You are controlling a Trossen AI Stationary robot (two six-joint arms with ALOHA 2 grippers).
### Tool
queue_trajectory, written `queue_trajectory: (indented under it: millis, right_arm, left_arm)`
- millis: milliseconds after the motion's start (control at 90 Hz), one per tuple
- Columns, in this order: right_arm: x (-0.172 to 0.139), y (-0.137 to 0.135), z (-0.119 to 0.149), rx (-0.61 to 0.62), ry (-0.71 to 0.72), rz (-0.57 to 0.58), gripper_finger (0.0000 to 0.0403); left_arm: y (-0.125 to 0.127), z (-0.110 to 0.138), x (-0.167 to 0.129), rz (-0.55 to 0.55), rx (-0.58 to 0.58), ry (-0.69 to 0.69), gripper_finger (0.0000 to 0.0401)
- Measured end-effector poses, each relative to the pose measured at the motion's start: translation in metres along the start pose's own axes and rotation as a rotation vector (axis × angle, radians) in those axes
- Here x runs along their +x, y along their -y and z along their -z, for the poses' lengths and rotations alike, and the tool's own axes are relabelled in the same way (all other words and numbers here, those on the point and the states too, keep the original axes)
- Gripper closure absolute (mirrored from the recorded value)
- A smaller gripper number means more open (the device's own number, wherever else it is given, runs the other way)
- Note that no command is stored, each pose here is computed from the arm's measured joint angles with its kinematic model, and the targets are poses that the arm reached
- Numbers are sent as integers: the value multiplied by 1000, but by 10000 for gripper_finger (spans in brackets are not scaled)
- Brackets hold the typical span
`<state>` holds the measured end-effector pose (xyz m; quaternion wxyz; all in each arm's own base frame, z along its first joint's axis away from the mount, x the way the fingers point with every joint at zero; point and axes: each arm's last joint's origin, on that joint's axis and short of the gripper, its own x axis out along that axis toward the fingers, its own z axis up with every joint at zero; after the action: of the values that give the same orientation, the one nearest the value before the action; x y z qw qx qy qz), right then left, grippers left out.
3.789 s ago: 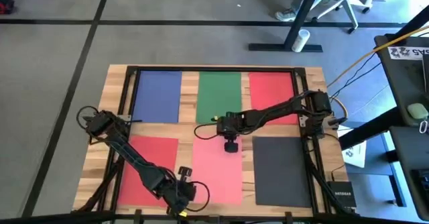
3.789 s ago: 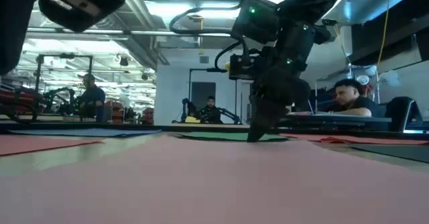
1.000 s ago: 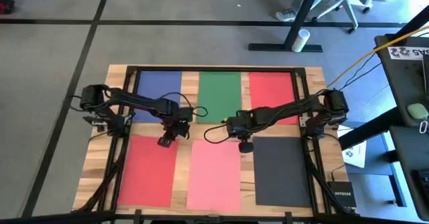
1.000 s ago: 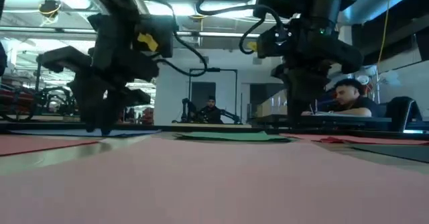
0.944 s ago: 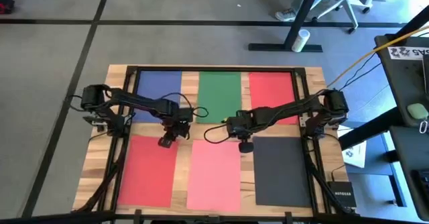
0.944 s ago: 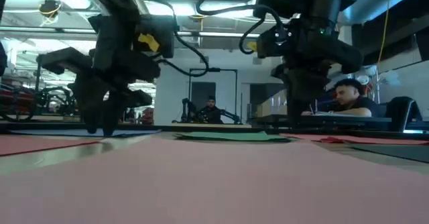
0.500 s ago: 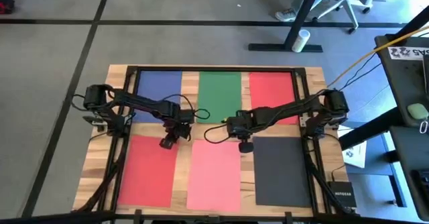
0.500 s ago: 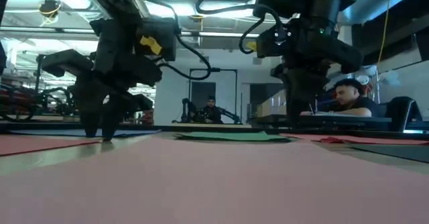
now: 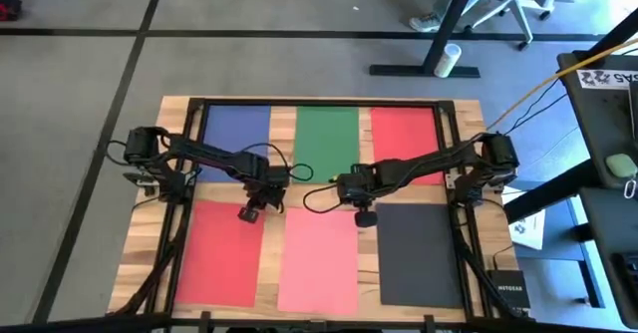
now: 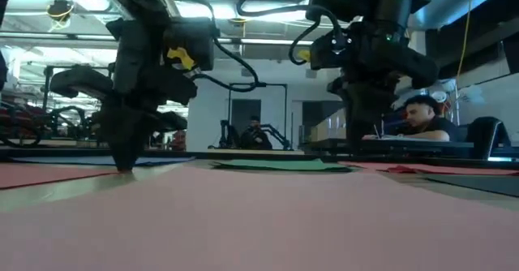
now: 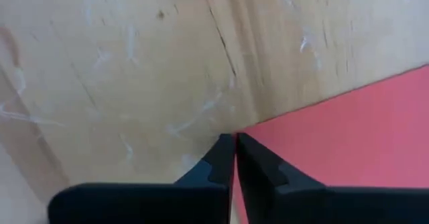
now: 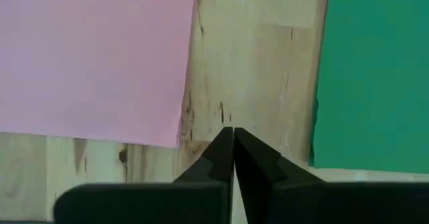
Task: Organize paper
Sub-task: Stack the red paper on top of the other red paper
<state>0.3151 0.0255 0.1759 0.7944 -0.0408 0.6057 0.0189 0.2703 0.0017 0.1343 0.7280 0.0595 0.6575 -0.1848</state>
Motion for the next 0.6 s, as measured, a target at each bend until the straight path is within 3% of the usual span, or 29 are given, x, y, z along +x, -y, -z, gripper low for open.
queue_trajectory:
  millis: [256,456,600]
  right_arm:
    - [0,0,0,-1,-1,0,403]
    - [0,0,0,-2,0,1,403]
    - [-1,1,-13,18,133,21,403]
  left_arm:
    - [3,-11,-31,-16,16,44,401]
    - [0,-16,-54,-107,30,22,401]
    - [-10,-16,-69,-154,-6,24,401]
